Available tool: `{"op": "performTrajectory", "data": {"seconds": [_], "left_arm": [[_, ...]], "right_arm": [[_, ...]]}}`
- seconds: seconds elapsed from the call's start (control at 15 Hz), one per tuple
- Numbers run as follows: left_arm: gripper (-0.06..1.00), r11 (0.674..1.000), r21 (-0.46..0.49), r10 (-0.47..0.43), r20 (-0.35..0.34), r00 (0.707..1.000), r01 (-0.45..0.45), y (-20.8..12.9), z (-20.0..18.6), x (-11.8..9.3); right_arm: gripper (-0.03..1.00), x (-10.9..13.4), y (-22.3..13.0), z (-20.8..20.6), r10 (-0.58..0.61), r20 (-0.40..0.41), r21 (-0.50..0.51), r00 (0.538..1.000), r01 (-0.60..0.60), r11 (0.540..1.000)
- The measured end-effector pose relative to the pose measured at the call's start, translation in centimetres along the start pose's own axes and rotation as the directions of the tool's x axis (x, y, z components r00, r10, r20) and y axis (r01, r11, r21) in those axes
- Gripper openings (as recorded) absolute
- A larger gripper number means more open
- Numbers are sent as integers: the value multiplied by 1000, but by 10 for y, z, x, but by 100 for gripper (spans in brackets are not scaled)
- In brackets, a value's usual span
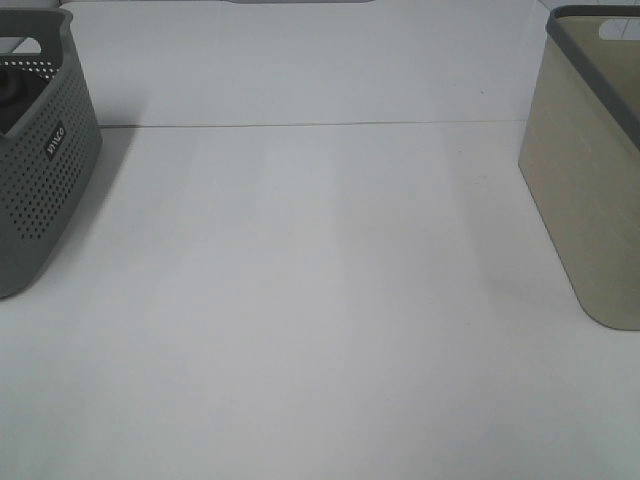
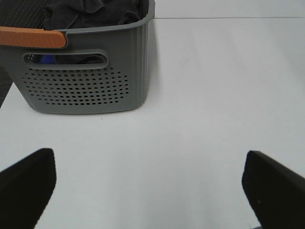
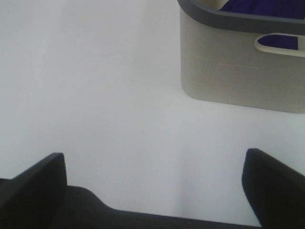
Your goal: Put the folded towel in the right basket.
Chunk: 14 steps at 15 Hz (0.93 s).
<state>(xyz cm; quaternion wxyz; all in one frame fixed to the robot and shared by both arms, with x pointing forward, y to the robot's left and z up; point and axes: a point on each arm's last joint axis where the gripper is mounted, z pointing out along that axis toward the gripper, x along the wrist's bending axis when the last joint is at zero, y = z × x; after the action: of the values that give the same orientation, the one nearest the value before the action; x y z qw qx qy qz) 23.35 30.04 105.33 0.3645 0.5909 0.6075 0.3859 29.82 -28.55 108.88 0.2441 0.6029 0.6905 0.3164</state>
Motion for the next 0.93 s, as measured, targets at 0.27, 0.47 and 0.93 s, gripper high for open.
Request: {"op": "performTrajectory", "data": {"seconds": [0.27,0.47,0.93], "left_arm": [[99,1000,0,0,0,1000,0,0,0,0],[99,1000,0,0,0,1000,0,0,0,0],[99,1000,0,0,0,1000,0,0,0,0]], "right_arm": [[96,6,-65,-8,-30,25,-163,999,33,986],[96,4,-79,-11,-22,76,-200,997,37,979],[96,-1,-80,-11,53,111,-200,992,-30,979]]}}
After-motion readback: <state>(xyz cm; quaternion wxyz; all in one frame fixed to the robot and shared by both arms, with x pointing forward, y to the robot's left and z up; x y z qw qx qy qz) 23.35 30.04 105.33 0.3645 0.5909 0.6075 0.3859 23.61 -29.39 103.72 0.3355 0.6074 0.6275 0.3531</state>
